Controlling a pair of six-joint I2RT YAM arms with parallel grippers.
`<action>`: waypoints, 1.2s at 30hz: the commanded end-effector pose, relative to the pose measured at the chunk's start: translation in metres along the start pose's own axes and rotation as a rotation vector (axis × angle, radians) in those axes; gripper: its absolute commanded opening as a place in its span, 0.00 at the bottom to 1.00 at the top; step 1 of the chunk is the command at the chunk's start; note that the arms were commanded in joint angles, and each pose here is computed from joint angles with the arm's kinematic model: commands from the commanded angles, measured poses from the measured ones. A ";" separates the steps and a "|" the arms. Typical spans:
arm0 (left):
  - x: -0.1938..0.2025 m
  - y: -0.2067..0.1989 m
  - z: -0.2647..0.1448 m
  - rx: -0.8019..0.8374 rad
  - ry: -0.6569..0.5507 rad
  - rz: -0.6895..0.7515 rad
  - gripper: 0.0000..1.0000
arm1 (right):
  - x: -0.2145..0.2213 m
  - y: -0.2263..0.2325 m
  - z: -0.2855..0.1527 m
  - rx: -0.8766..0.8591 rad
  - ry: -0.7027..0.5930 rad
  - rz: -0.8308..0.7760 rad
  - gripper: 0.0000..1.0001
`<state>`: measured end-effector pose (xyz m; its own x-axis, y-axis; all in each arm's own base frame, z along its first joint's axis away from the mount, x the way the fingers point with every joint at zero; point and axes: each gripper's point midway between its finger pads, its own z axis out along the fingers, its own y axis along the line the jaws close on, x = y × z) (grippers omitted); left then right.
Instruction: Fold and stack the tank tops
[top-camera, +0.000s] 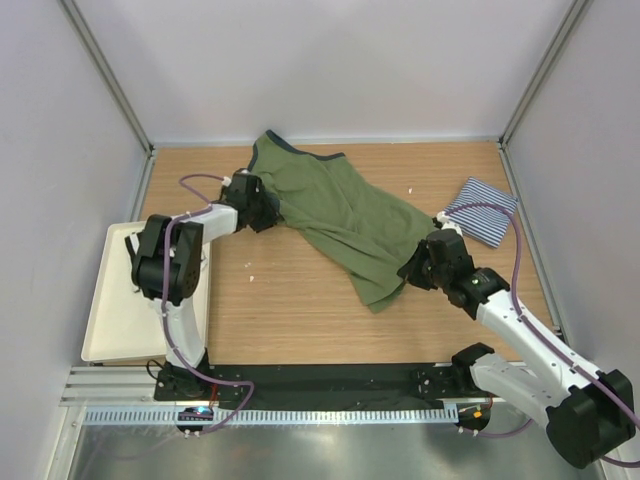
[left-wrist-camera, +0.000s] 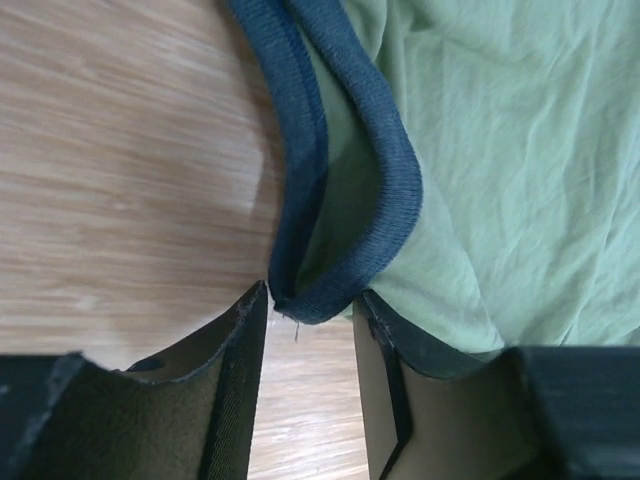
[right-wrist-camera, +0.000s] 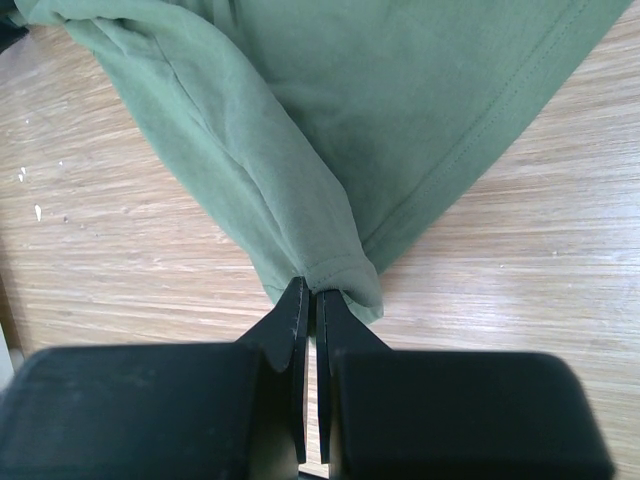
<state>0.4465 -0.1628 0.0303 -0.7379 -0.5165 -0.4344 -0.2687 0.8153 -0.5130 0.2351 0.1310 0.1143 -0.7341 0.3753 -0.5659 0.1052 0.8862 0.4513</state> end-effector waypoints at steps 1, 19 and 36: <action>-0.006 -0.005 0.006 0.004 -0.005 0.008 0.42 | -0.009 0.008 0.001 -0.036 -0.025 -0.012 0.01; -0.059 -0.051 -0.049 0.070 -0.115 0.040 0.00 | -0.068 0.015 0.014 0.026 -0.127 0.026 0.01; -0.159 -0.143 -0.361 0.416 -0.522 0.016 0.00 | -0.272 0.145 -0.177 -0.406 -0.465 -0.145 0.01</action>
<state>0.4334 -0.1022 0.3776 -0.3827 -0.6509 -0.6556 -0.0341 0.7191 -0.6941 0.4096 0.0868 0.3804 -0.4229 0.4910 -0.7616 -0.0483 0.8270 0.5601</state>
